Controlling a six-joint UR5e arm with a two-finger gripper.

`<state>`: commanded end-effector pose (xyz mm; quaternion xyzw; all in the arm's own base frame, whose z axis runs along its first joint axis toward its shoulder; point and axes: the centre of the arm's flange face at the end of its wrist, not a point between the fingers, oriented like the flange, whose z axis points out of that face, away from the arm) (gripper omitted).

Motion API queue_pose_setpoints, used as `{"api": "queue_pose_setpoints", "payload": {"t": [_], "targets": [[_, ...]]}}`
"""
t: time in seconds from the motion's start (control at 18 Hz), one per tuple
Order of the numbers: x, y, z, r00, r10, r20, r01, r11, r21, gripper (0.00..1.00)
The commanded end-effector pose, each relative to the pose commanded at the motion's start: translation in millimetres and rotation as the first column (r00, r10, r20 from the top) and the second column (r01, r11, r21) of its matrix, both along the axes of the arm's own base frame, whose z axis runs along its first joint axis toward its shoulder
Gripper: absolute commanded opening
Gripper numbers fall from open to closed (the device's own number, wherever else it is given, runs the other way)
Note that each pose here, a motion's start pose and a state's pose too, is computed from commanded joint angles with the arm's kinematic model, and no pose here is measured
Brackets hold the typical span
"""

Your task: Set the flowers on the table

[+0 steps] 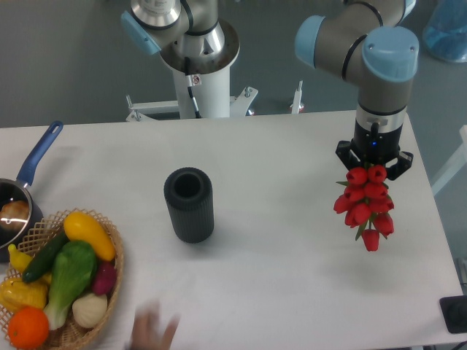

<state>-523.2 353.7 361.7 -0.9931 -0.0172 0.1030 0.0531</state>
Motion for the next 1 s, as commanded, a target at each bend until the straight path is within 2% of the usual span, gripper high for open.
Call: {"api": "queue_pose_setpoints", "payload": {"t": [0.39, 0.72, 0.83, 0.89, 0.94, 1.0], "targets": [[0, 2, -5, 1.0, 0.001, 0.008, -0.001, 1.0, -0.001, 0.04], [20, 42, -47, 0.995, -0.064, 0.07, 0.066, 0.998, -0.023, 0.04], [28, 47, -62, 0.993, -0.078, 0.093, 0.082, 0.996, -0.032, 0.12], [31, 49, -72, 0.991, -0.082, 0.108, 0.087, 0.995, -0.039, 0.19], [32, 49, -77, 0.989, -0.085, 0.118, 0.09, 0.995, -0.043, 0.3], [36, 51, -85, 0.987, -0.091, 0.131, 0.098, 0.994, -0.048, 0.78]]}}
